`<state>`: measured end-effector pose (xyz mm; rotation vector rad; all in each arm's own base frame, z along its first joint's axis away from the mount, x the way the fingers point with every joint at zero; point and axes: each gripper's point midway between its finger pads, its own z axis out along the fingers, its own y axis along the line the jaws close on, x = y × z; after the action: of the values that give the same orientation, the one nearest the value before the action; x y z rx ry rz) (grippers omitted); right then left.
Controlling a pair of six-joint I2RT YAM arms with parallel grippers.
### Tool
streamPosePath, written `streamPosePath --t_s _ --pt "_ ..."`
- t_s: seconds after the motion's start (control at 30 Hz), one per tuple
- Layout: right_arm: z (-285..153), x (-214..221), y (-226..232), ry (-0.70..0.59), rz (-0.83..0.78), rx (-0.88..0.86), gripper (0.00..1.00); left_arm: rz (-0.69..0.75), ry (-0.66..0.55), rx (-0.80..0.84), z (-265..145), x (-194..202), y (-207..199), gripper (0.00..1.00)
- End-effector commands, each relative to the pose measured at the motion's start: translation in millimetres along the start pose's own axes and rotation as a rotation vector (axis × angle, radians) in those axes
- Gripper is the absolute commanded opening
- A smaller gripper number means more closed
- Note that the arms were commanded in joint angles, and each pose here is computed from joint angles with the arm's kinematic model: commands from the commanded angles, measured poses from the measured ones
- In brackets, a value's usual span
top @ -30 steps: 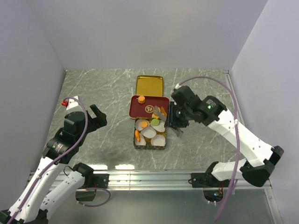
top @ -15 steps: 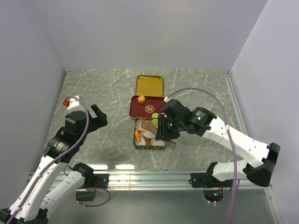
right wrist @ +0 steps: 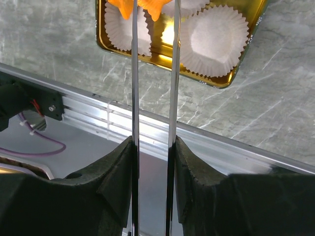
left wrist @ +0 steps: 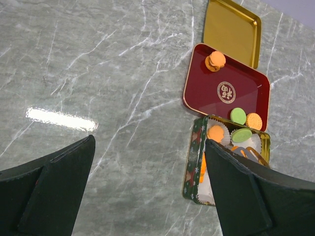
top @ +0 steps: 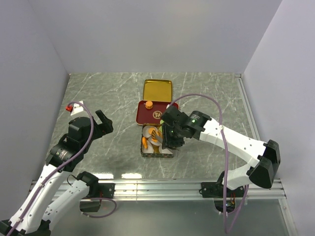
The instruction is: Pack the cookies
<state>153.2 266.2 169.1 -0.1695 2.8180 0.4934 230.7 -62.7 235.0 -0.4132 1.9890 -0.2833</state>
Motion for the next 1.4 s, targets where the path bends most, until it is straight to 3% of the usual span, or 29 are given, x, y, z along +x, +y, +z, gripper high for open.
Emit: streamPosePath --t_s 0.0,0.3,1.0,1.37 --pt "-5 -7 4 -0.042 0.000 -0.011 0.34 -0.007 -0.028 0.017 -1 -7 -4 0.99" --pt "7 -3 1 -0.006 -0.013 0.022 0.35 -0.011 -0.033 0.015 -2 -8 -3 0.99" --pt "10 -1 -1 0.006 0.003 0.041 0.51 -0.013 -0.034 0.018 -3 -8 -3 0.99" --pt "-4 -13 -1 -0.036 -0.005 0.066 0.51 -0.019 -0.043 0.017 -4 -9 -2 0.99"
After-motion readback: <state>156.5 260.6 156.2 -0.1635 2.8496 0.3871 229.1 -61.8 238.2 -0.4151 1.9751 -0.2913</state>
